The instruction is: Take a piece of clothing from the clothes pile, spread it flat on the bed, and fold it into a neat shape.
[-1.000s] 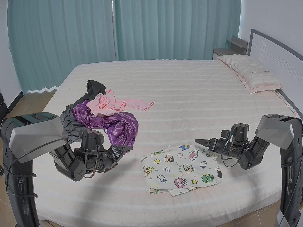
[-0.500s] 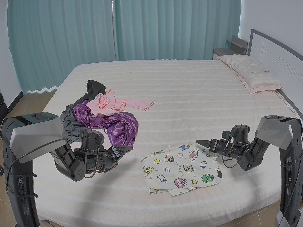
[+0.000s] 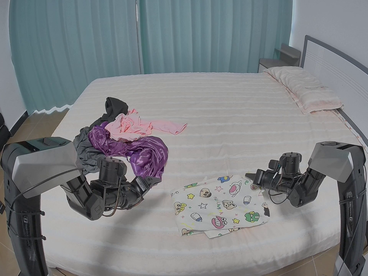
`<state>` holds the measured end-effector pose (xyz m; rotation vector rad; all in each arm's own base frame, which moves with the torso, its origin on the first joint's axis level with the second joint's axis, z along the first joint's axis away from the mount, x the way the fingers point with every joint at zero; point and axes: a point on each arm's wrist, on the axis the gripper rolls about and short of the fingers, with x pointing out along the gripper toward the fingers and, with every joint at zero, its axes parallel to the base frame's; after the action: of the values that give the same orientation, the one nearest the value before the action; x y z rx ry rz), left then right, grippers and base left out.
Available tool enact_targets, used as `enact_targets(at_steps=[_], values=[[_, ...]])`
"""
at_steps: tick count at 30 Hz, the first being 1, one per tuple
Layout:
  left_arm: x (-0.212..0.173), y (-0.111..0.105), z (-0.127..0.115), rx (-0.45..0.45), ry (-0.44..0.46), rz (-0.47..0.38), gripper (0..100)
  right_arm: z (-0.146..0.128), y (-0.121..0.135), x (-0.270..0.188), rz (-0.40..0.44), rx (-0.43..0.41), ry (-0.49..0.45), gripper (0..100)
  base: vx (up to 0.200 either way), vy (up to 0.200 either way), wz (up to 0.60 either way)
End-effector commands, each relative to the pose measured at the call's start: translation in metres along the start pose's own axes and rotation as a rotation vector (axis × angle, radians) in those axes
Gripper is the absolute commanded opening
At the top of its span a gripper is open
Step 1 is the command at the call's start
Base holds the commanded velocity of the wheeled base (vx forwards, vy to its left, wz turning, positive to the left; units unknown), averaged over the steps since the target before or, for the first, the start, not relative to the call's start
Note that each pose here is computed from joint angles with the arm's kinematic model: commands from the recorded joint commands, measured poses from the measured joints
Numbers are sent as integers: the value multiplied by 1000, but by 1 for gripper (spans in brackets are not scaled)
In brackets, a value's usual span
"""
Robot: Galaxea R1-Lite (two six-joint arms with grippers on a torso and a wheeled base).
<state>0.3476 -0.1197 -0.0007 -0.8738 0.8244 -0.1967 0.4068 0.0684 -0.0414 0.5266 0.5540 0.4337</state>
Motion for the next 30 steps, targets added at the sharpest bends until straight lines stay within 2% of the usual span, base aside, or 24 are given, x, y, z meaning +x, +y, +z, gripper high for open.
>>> enact_targets(at_steps=[1,7,23,24,28,30], values=[[0,1,0,-1,1,2,100,2,-3,-1,-11,7,-13,0,0,0,0],[0,1,0,-1,1,2,100,10,-15,1,-44,50,-50,0,0,0,0],[0,0,0,-1,0,1,100,10,-19,7,-68,50,-70,0,0,0,0],[0,0,-1,0,1,0,100,10,-20,6,-68,51,-73,100,0,0,0],[0,0,0,-1,0,1,100,14,-20,3,-70,61,-90,100,0,0,0],[0,1,-1,-2,1,4,100,24,-15,-1,-82,66,-136,100,0,0,0]])
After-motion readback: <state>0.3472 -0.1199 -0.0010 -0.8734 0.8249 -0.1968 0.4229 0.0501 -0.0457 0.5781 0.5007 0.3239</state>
